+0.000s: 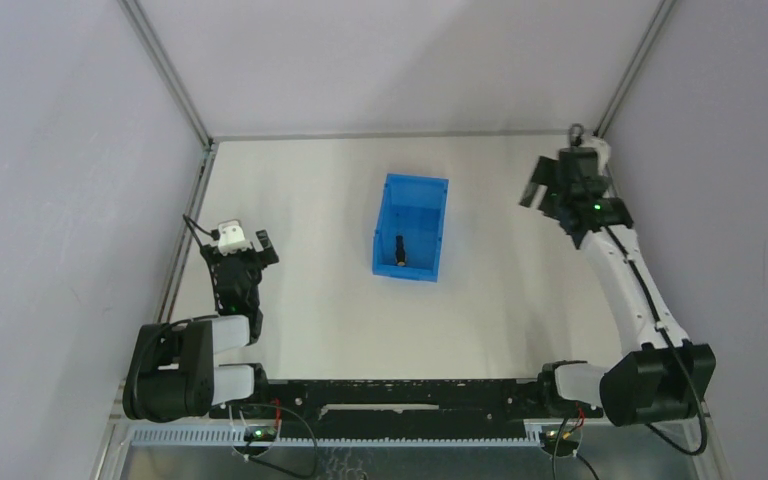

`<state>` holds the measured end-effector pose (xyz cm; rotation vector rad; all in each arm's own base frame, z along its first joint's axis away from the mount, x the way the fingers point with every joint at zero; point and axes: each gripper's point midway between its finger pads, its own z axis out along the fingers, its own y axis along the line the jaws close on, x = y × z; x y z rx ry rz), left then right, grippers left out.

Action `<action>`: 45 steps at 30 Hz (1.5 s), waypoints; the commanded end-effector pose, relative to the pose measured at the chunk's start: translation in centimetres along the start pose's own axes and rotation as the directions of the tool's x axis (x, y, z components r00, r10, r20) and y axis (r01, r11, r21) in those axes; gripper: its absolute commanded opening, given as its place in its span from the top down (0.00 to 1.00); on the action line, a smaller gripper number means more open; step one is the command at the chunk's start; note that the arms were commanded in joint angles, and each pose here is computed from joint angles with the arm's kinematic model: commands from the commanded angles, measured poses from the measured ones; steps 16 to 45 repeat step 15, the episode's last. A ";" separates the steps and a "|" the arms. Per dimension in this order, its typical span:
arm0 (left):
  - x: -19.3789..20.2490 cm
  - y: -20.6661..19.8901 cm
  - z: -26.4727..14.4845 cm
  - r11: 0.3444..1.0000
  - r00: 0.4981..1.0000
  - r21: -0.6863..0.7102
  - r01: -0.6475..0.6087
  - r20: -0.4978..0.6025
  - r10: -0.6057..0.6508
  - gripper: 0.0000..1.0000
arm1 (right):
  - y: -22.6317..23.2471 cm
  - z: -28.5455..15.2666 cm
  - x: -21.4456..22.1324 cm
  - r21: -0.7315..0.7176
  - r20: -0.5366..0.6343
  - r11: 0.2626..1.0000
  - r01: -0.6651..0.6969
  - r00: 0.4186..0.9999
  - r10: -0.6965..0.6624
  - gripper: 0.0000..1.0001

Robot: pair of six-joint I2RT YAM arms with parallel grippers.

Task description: Put the screwdriver in the bin

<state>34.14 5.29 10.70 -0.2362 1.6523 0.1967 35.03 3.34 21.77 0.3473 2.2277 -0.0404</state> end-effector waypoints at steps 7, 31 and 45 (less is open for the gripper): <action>-2.9 -0.3 0.8 1.000 0.997 0.009 0.007 0.082 -0.008 0.00 | -7.0 -0.8 -1.5 0.000 -0.002 0.999 -0.038 0.999 0.038 0.00; -2.9 -0.3 0.8 1.000 0.997 0.009 0.008 0.083 -0.008 0.00 | -6.6 -0.3 -1.5 -0.045 0.011 0.998 -0.045 0.999 0.046 0.00; -2.9 -0.3 0.8 1.000 0.997 0.009 0.008 0.083 -0.008 0.00 | -6.6 -0.3 -1.5 -0.045 0.011 0.998 -0.045 0.999 0.046 0.00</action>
